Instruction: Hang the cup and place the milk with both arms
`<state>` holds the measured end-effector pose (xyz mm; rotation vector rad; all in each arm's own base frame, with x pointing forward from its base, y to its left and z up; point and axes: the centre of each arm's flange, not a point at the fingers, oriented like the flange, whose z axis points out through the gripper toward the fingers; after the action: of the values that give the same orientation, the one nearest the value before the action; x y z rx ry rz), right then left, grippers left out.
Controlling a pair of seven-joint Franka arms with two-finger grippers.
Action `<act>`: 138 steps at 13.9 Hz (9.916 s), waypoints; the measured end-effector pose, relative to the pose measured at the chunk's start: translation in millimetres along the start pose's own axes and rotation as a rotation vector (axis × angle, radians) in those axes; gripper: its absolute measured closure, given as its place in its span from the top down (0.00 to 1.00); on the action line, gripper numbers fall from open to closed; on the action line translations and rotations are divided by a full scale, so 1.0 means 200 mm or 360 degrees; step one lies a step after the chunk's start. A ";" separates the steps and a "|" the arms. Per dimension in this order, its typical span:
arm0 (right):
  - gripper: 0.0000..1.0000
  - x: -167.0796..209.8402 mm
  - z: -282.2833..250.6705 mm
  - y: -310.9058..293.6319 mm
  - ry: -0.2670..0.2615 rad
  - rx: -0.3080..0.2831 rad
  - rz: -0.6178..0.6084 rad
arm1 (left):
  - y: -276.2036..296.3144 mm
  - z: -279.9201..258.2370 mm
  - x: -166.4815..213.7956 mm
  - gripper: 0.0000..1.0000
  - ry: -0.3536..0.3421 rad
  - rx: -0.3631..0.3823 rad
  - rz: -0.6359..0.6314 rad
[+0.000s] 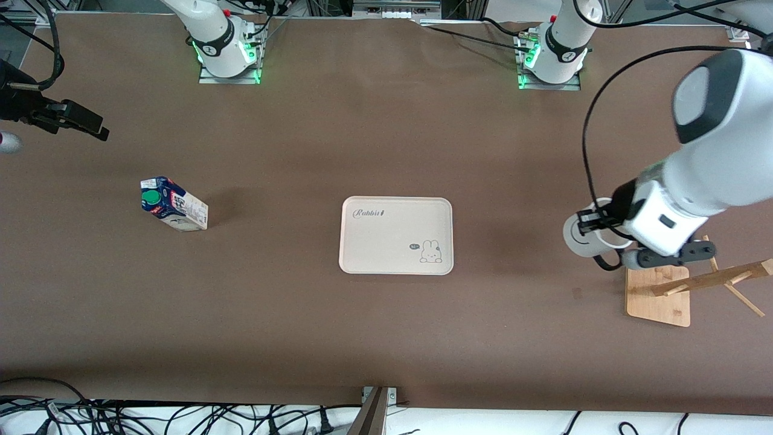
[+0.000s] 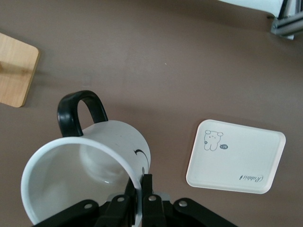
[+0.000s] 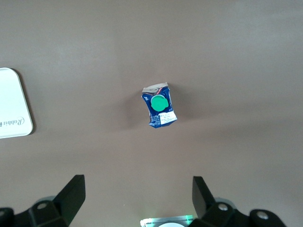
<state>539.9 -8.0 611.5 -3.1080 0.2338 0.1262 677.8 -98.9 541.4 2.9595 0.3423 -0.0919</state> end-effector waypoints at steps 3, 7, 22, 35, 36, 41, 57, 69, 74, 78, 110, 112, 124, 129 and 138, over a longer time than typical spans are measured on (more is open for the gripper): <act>1.00 0.00 0.00 0.00 -0.0002 -0.0001 -0.0002 | -0.24 -0.03 0.08 0.07 0.0009 -0.0015 0.0058; 1.00 0.00 0.00 0.00 -0.0006 -0.0001 -0.0002 | -0.53 -0.06 0.17 0.07 0.0021 -0.0022 0.0243; 1.00 0.00 0.00 -0.02 -0.0007 -0.0002 -0.0012 | -1.07 -0.11 0.26 0.07 0.0063 -0.0072 0.0364; 1.00 -0.01 0.00 -0.03 -0.0008 -0.0003 -0.0016 | -0.92 -0.19 0.19 0.82 0.0023 -0.0258 0.0510; 1.00 -0.01 0.00 -0.03 -0.0008 -0.0003 -0.0016 | -0.85 -0.23 0.15 0.93 0.0008 -0.0244 0.0516; 1.00 -0.01 0.00 -0.03 -0.0008 -0.0003 -0.0017 | -0.58 -0.26 0.02 1.00 -0.0073 -0.0141 0.0593; 1.00 -0.01 0.00 -0.03 -0.0008 -0.0003 -0.0019 | -0.19 -0.31 -0.19 1.00 -0.0119 0.0282 0.0751; 1.00 -0.01 0.00 -0.03 -0.0008 -0.0003 -0.0011 | -0.37 -0.39 -0.39 1.00 0.0006 0.0168 0.0528; 1.00 -0.01 0.00 -0.04 -0.0008 -0.0003 -0.0011 | -0.39 -0.37 -0.41 1.00 0.0001 0.0189 0.0499; 1.00 -0.01 0.00 -0.04 -0.0008 -0.0003 -0.0011 | -0.40 -0.38 -0.43 1.00 0.0008 0.0219 0.0497; 1.00 -0.01 0.00 -0.04 -0.0008 -0.0004 -0.0012 | -0.38 -0.44 -0.44 1.00 0.0140 0.0246 0.0300; 1.00 -0.01 0.00 -0.04 -0.0008 -0.0004 -0.0012 | -0.38 -0.44 -0.44 1.00 0.0146 0.0244 0.0301; 1.00 -0.01 0.00 -0.04 -0.0008 -0.0004 -0.0012 | -0.43 -0.45 -0.42 1.00 0.0168 0.0240 0.0277; 1.00 -0.01 0.00 -0.04 -0.0008 -0.0004 -0.0012 | -0.42 -0.45 -0.42 1.00 0.0171 0.0240 0.0277; 1.00 -0.01 0.00 -0.04 -0.0008 -0.0004 -0.0012 | -0.43 -0.43 -0.42 1.00 0.0144 0.0244 0.0273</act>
<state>539.5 -0.3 612.0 -3.1101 0.2219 0.1344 579.6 -20.7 619.0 3.1370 0.0945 0.0389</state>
